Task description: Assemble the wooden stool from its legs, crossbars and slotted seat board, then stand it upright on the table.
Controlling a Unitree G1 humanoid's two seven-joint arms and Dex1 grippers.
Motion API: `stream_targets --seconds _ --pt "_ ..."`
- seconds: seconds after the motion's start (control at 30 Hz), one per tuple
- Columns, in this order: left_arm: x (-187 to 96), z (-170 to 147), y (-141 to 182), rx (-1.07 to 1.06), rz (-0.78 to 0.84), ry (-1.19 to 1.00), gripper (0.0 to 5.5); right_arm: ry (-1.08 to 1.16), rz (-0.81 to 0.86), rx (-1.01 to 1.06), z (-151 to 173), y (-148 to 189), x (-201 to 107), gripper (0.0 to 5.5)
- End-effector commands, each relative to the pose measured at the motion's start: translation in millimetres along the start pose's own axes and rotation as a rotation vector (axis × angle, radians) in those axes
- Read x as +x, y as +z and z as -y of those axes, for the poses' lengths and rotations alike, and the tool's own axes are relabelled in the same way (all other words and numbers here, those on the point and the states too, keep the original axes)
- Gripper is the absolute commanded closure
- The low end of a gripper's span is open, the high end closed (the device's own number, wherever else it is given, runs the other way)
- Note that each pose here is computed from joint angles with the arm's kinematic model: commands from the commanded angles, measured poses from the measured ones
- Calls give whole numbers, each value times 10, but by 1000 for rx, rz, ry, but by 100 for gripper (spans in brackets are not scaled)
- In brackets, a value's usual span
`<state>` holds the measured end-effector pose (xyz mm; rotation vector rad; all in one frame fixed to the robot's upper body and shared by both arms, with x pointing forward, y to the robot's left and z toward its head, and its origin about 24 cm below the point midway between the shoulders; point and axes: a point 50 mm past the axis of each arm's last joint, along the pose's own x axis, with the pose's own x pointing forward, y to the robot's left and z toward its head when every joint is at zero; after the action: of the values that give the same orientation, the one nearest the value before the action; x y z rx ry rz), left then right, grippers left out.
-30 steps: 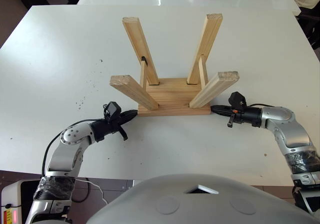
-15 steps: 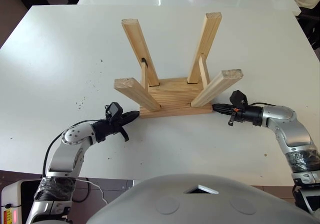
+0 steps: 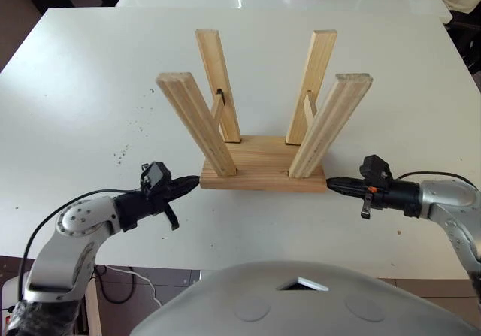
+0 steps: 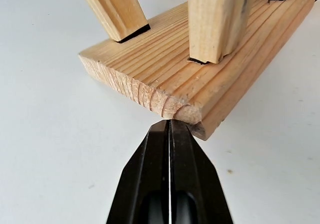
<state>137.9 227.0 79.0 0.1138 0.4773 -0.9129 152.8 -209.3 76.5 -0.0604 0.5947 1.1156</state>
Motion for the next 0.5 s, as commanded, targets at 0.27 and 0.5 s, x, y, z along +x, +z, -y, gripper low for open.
stream_targets --seconds 0.27,0.5 --pt "-58 273 481 45 162 -239 549 169 166 -147 -303 570 -125 550" --pt "23 248 549 45 199 -233 549 162 170 -160 -216 633 -122 550"
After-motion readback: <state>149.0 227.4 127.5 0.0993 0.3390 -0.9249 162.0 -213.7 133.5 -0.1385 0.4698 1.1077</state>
